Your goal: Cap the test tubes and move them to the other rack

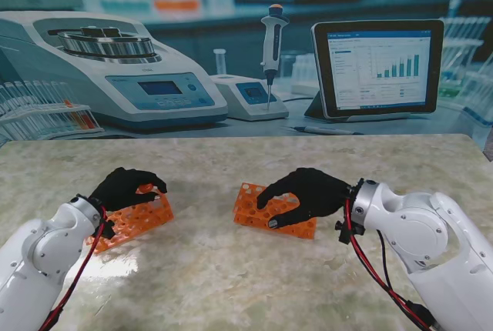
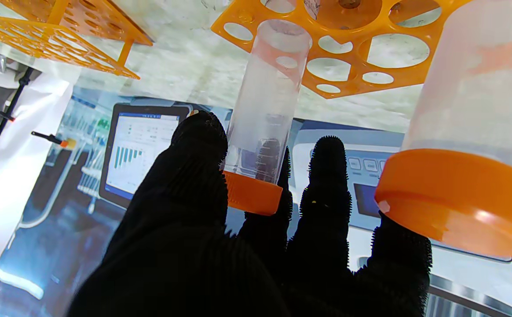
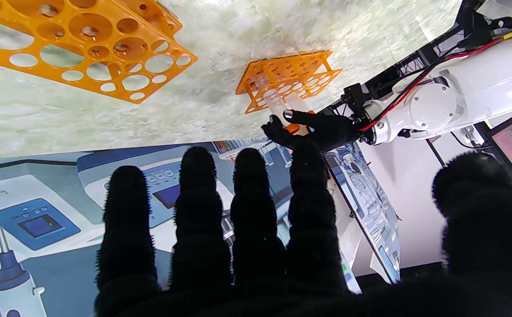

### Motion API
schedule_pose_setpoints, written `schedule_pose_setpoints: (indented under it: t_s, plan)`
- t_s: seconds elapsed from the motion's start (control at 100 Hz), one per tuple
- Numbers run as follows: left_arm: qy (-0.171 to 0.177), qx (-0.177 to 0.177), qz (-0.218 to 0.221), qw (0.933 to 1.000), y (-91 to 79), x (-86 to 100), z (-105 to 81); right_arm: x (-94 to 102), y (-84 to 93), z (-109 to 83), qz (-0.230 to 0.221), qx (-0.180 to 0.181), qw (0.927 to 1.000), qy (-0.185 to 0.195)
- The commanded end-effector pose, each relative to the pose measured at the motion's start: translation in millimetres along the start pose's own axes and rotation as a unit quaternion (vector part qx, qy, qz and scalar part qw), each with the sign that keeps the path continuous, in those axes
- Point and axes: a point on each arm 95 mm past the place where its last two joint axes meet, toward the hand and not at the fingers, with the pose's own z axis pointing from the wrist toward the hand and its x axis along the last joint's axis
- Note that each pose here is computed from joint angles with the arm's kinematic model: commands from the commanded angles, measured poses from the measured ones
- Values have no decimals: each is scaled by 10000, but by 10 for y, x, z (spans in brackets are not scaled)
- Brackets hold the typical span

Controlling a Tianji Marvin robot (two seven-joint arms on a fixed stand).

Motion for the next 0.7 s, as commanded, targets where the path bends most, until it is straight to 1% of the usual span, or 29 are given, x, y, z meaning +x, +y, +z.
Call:
schedule_pose_setpoints:
  t_s: [0.0, 0.26, 0.41, 0.53, 0.69]
  plan:
    - [44, -42, 32, 10000, -40, 33, -9, 3, -31, -2, 30, 35, 10000, 6]
    - [4, -219, 76, 9997, -47, 44, -8, 4, -32, -6, 28, 35, 10000, 12]
    - [-47, -420, 97, 9991, -60, 58, -28, 5, -33, -6, 31, 39, 10000, 9]
    - [-13, -408, 131, 9991, -74, 75, -28, 5, -36, 0, 35, 44, 10000, 12]
    - [47, -304, 126, 9994, -123, 109, -23, 7, -36, -9, 27, 29, 10000, 14]
